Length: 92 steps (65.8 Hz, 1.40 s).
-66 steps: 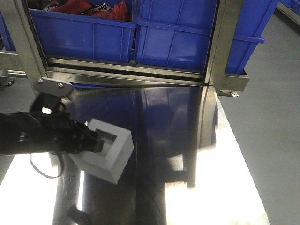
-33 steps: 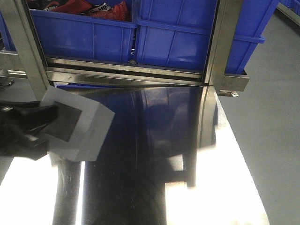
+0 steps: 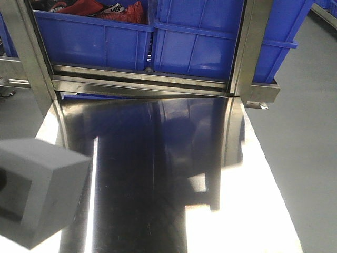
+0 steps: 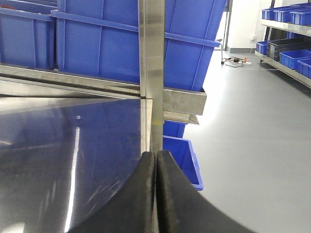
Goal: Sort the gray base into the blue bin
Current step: 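Raise the held gray block close to the robot body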
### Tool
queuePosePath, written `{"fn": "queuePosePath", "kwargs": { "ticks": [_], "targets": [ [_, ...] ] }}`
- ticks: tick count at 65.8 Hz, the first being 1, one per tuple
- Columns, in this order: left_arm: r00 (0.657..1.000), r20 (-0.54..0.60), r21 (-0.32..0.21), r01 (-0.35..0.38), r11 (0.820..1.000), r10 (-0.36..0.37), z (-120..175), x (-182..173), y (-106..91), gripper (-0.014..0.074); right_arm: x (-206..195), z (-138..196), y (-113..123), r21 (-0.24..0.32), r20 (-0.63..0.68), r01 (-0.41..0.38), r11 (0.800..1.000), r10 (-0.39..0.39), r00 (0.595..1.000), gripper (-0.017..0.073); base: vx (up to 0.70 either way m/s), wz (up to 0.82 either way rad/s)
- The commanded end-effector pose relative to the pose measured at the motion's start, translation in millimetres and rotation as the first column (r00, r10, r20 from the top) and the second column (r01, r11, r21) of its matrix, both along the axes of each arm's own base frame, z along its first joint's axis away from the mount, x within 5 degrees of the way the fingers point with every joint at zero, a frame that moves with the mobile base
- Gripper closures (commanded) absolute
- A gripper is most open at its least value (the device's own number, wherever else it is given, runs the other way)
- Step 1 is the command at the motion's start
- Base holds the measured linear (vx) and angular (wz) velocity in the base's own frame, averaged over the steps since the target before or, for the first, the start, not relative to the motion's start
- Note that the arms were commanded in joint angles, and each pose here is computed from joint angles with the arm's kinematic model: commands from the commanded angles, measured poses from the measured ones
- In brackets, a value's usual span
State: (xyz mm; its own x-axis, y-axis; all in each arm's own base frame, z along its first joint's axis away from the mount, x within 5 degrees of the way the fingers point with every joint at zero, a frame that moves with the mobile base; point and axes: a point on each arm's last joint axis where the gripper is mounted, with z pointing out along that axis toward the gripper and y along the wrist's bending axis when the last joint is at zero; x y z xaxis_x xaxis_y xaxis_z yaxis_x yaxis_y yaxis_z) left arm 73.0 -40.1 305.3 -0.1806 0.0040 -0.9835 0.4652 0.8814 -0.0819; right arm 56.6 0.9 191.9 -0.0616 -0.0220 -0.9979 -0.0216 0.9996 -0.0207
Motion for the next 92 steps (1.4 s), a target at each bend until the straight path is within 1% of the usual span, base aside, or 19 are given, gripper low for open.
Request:
{"fn": "queuePosePath", "kwargs": {
  "ticks": [1,9,17,92],
  "targets": [
    [0.993,0.116,-0.077,-0.006,0.997,0.015,3,-5,3.7,0.0599,0,2,0,-0.011,0.071,-0.001,1.0,0.002,0.997,0.0568,0.0,0.0],
    [0.988,0.15,-0.095,-0.009,0.995,0.024,-9,-11,7.1,0.0599,0,2,0,-0.011,0.071,-0.001,1.0,0.002,0.997,0.0568,0.0,0.0],
    [0.983,0.18,-0.112,-0.011,0.994,0.031,-12,-13,8.5,0.0599,0,2,0,-0.011,0.071,-0.001,1.0,0.002,0.997,0.0568,0.0,0.0],
    [0.982,0.184,-0.115,-0.011,0.993,0.032,-11,-13,8.6,0.0599,0,2,0,-0.011,0.07,-0.001,1.0,0.002,0.998,0.0568,0.0,0.0]
  ]
}}
